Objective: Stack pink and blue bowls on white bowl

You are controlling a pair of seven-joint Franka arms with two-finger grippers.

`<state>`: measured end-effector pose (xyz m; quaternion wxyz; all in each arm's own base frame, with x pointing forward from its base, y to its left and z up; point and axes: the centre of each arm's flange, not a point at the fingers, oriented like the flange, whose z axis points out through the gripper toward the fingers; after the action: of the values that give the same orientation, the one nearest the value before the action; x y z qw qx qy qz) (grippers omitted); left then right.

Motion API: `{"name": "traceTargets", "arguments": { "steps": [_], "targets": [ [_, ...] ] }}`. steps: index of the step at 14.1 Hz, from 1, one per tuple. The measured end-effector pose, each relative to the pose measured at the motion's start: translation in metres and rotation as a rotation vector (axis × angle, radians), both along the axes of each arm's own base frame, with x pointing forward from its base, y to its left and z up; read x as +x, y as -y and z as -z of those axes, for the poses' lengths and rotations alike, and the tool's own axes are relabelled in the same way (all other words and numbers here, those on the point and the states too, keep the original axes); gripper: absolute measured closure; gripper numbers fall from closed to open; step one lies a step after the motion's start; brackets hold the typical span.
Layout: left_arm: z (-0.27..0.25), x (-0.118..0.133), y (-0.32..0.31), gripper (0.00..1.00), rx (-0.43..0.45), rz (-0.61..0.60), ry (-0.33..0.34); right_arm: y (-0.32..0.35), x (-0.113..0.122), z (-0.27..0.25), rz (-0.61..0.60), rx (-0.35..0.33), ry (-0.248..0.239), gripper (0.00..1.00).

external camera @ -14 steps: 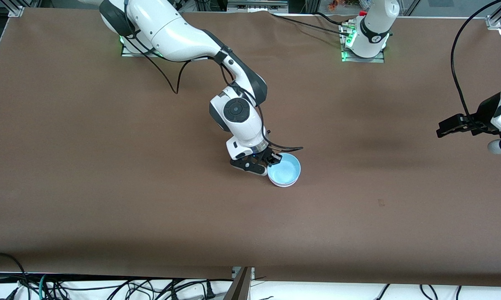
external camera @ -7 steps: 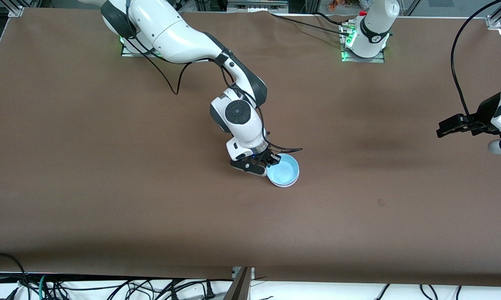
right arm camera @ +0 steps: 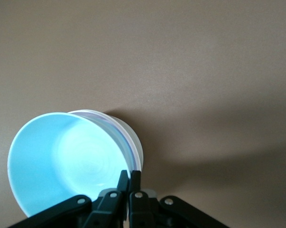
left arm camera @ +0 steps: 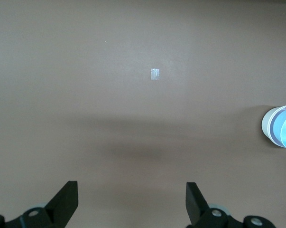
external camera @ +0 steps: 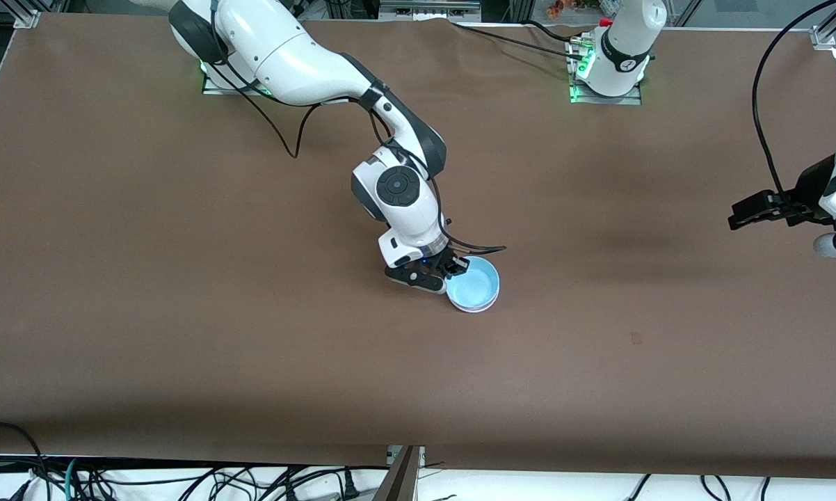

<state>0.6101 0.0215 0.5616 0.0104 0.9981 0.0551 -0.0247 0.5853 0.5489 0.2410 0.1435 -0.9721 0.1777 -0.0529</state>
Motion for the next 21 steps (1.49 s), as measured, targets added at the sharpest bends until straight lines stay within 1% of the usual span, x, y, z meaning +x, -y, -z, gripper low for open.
{"name": "traceTargets", "arguments": {
  "steps": [1,3,4,5,6,7,8,10,11,12,13,15,17,19,21],
  "targets": [
    [0.000,0.000,0.000,0.00,0.000,0.000,0.000,0.000,0.000,0.000,0.000,0.000,0.000,0.84],
    [0.000,0.000,0.000,0.00,0.000,0.001,0.000,0.000,0.000,-0.001,0.000,0.002,0.002,0.67],
    [0.000,0.000,0.001,0.00,0.000,0.002,0.000,-0.001,0.001,-0.002,0.000,0.003,0.004,0.67],
    [0.000,0.000,0.002,0.00,0.000,0.003,0.000,-0.001,0.001,-0.004,0.000,0.005,0.006,0.63],
    [0.000,0.000,0.002,0.00,-0.001,0.004,0.000,-0.001,0.002,-0.006,0.001,0.006,0.008,0.56],
    [0.000,0.000,0.003,0.00,-0.001,0.005,0.000,0.000,0.004,-0.008,0.003,0.003,0.009,0.55],
    [0.000,0.000,0.003,0.00,-0.001,0.005,0.000,0.003,0.006,-0.010,0.005,-0.007,0.004,0.49],
    [0.000,0.000,0.003,0.00,-0.001,0.005,0.000,0.016,0.020,-0.032,0.020,-0.022,0.006,0.30],
    [0.000,0.000,0.003,0.00,-0.001,0.005,0.000,0.031,0.033,-0.052,0.027,-0.029,0.007,0.21],
    [0.000,0.000,0.003,0.00,-0.001,0.006,0.000,0.051,0.046,-0.073,0.028,-0.041,0.006,0.09],
    [0.000,0.000,0.005,0.00,-0.001,0.010,-0.001,0.076,0.060,-0.095,0.019,-0.059,0.001,0.01],
    [0.000,0.000,0.010,0.00,-0.001,0.018,0.000,0.133,0.081,-0.131,0.008,-0.109,-0.039,0.00],
    [-0.002,0.001,0.012,0.00,-0.001,0.021,0.003,0.188,0.091,-0.153,-0.030,-0.144,-0.058,0.00],
    [-0.008,0.001,0.012,0.00,0.000,0.022,0.014,0.235,0.084,-0.175,-0.107,-0.178,-0.067,0.00],
    [-0.010,0.001,0.013,0.00,0.000,0.022,0.012,0.276,0.064,-0.207,-0.175,-0.218,-0.087,0.00]
  ]
}}
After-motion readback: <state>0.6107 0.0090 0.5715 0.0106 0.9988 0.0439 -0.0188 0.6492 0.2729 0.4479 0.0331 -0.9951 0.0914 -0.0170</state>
